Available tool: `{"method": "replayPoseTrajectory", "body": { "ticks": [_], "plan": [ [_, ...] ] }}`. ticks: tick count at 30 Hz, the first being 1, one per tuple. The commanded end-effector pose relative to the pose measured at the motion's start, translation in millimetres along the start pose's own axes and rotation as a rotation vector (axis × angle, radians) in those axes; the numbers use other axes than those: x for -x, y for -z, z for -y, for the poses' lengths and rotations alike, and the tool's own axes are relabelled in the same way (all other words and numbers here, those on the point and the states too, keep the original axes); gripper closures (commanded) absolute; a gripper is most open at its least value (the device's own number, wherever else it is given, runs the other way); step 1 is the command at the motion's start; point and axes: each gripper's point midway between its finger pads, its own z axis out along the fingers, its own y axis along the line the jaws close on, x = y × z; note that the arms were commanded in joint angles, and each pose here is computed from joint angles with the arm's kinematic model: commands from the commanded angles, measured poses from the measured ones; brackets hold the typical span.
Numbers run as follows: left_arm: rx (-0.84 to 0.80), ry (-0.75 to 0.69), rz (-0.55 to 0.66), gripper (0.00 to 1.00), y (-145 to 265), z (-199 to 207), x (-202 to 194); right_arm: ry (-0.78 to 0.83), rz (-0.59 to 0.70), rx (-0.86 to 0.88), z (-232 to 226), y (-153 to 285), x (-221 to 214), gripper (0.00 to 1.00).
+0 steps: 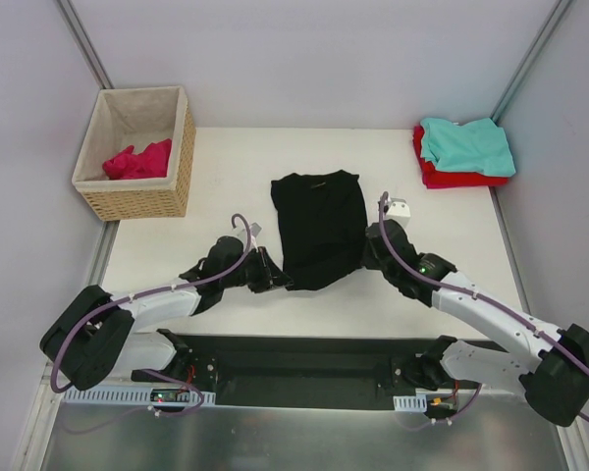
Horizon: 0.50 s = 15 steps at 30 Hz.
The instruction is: Fold and stack the t-shirts
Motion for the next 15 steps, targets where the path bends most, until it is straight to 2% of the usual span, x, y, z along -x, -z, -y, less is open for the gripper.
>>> {"method": "replayPoseTrajectory", "body": {
  "ticks": [1, 8, 15],
  "plan": [
    [-0.035, -0.044, 0.038, 1.00, 5.4, 17.1, 19.7, -0.008, 0.033, -0.008, 2.1, -4.6, 8.7, 0.99],
    [-0.042, -0.087, 0.075, 0.98, 13.7, 36.3, 43.5, -0.024, 0.039, 0.006, -3.1, -10.7, 12.2, 0.99],
    [-0.057, -0.102, 0.099, 0.99, 9.4, 49.1, 71.2, -0.024, 0.077, 0.006, -6.8, -13.1, 33.6, 0.99]
  ]
}}
